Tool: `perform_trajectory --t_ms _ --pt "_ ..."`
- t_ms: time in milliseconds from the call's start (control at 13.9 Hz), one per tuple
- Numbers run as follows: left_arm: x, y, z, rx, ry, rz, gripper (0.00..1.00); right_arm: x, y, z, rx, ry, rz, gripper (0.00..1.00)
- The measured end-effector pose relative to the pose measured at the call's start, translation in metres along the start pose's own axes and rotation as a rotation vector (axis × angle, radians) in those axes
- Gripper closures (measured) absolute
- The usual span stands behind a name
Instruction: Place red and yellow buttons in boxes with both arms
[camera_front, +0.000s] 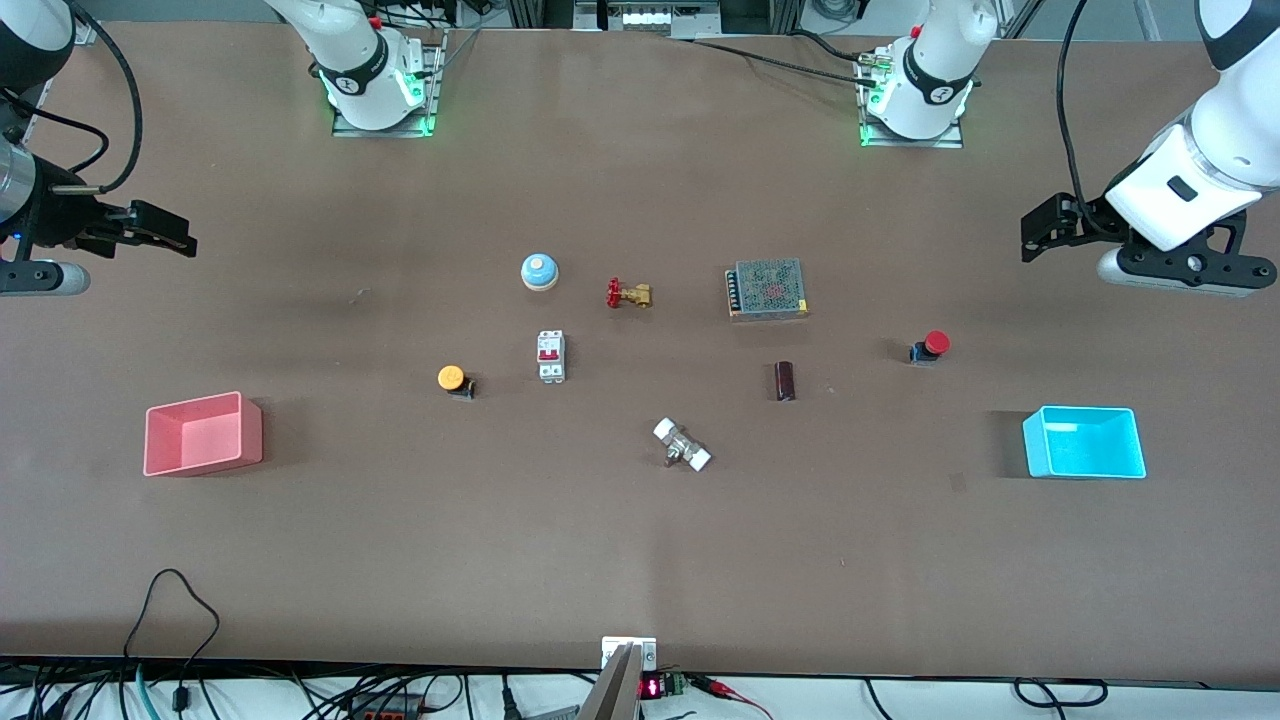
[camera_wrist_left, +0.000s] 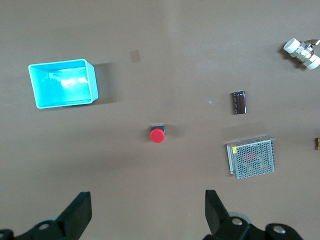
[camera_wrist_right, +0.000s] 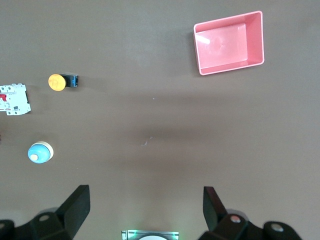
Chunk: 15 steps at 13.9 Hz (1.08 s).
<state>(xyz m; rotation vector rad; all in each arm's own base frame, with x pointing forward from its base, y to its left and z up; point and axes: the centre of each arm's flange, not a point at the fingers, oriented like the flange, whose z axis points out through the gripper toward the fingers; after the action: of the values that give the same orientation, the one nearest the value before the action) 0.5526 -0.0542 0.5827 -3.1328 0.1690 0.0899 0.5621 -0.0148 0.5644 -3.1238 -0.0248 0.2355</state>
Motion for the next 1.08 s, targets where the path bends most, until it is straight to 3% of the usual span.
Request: perform_trajectory --t_ms 431,719,1078 --pt "0.0 0.0 0.001 0.0 -0.003 0.001 0.0 0.0 -0.001 0.0 -0.001 0.0 -0.001 0.0" --pt "0.001 0.006 0.023 0.003 -0.1 0.011 0.0 0.005 -0.001 0.006 0.0 -0.003 -0.001 0.0" --pt "0.015 0.01 0.044 0.005 -0.145 0.017 0.0 0.029 -0.014 0.03 0.011 0.035 0.055 0.0"
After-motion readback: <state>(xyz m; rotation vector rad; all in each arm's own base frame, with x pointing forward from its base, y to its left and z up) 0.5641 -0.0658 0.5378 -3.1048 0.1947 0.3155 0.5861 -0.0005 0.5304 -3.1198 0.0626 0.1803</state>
